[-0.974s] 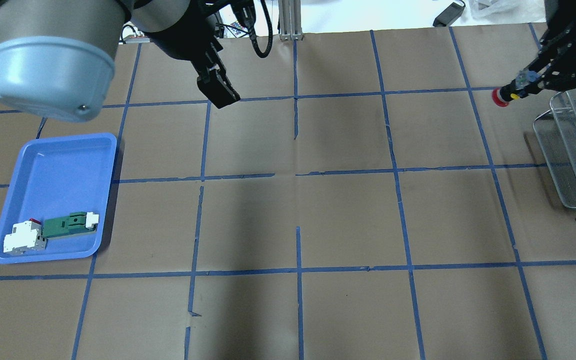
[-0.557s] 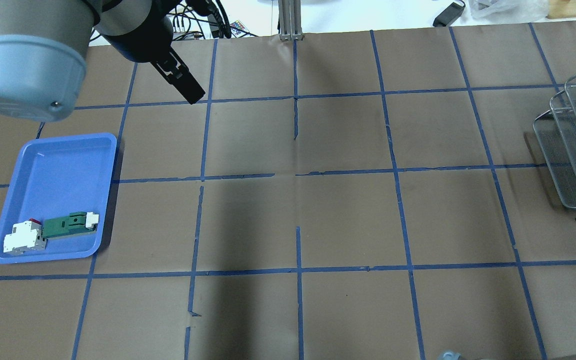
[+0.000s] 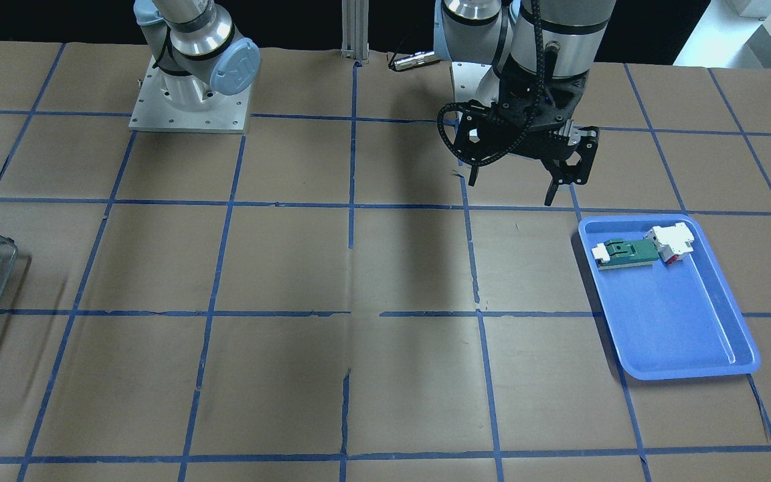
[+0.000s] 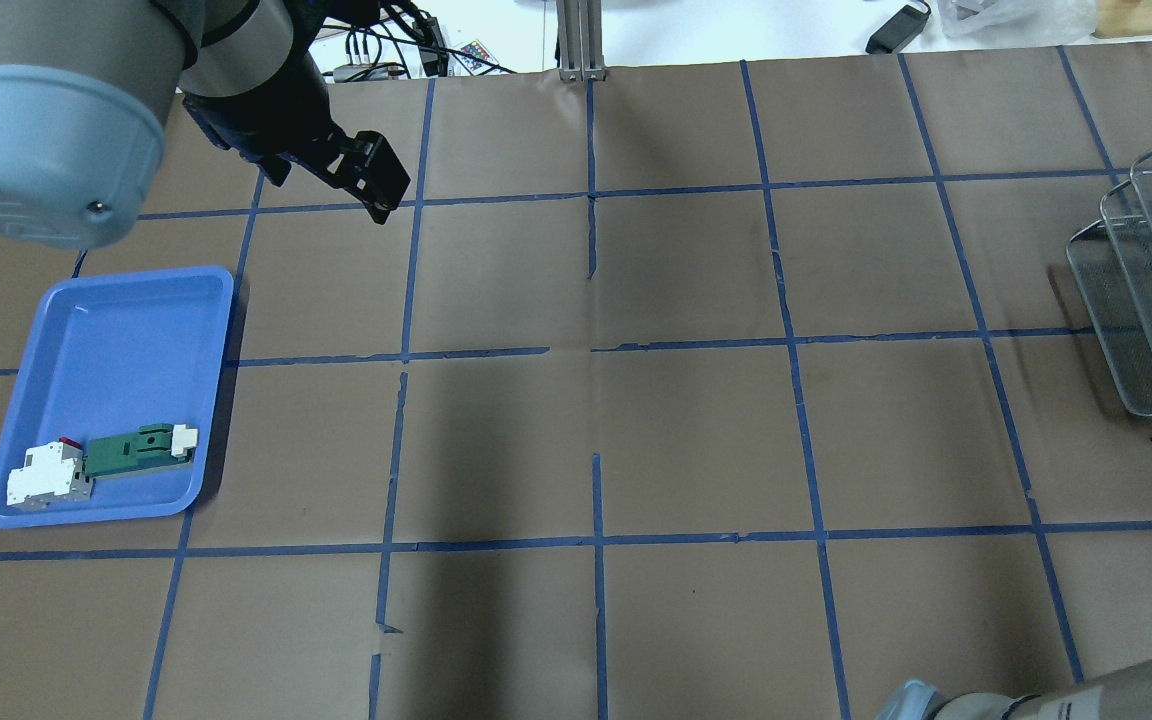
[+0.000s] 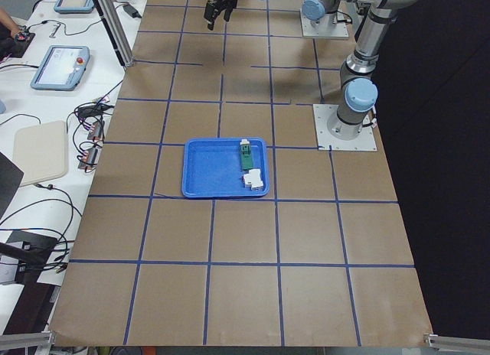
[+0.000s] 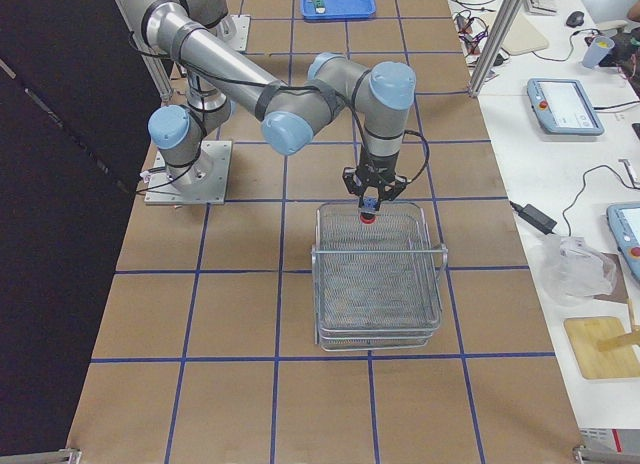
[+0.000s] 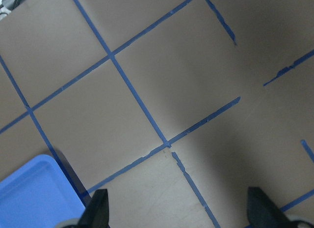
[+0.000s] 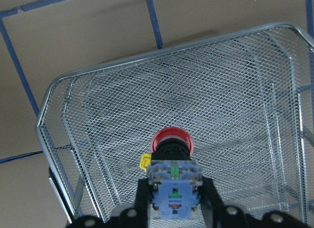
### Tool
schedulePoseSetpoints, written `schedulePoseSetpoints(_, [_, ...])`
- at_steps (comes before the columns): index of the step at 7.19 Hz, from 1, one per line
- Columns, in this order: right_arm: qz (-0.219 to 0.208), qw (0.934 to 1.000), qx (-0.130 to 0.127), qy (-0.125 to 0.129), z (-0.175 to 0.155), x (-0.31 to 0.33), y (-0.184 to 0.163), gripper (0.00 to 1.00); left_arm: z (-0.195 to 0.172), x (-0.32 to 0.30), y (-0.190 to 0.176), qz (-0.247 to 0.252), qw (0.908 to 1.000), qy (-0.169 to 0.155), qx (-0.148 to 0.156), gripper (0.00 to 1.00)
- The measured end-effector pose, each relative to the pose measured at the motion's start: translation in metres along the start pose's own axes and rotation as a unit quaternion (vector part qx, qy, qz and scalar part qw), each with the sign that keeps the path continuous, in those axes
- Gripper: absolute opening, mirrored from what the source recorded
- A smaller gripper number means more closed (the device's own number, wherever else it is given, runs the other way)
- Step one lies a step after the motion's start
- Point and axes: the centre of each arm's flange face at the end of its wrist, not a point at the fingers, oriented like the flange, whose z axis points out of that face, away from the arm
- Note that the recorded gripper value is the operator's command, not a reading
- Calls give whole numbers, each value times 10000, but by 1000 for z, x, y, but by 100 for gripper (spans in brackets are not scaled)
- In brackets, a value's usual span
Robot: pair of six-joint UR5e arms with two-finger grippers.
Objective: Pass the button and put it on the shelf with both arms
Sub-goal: 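Lower the button into the wire mesh basket with the right gripper, then release the button and raise the right gripper out of the basket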
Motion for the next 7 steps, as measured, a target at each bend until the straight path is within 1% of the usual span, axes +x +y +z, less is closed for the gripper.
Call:
schedulePoseSetpoints(1, [-6, 10000, 27, -70, 10, 3, 2, 21, 0, 0, 2, -504, 9986, 46, -130, 100])
schedulePoseSetpoints(2, [-4, 9999, 48, -97, 16, 6, 2, 22, -2, 1, 5, -785, 9964, 109, -312, 100])
schedulePoseSetpoints(3, [-7, 9999, 55, -111, 23, 9, 4, 27, -4, 1, 6, -1044, 9935, 173, -421, 100])
schedulePoseSetpoints(4, [-17, 9999, 46, -116, 30, 13, 5, 52, -5, 2, 6, -1281, 9905, 230, -445, 100])
schedulePoseSetpoints(5, [-13, 9999, 41, -113, 33, 15, 6, 56, -6, -2, 6, -1438, 9882, 282, -453, 100])
schedulePoseSetpoints(6, [6, 9999, 35, -100, 32, 16, 6, 70, -5, -11, 5, -1572, 9859, 356, -458, 100])
schedulePoseSetpoints(7, [29, 10000, 23, -81, 29, 16, 7, 87, -4, -16, 5, -1652, 9842, 441, -458, 100])
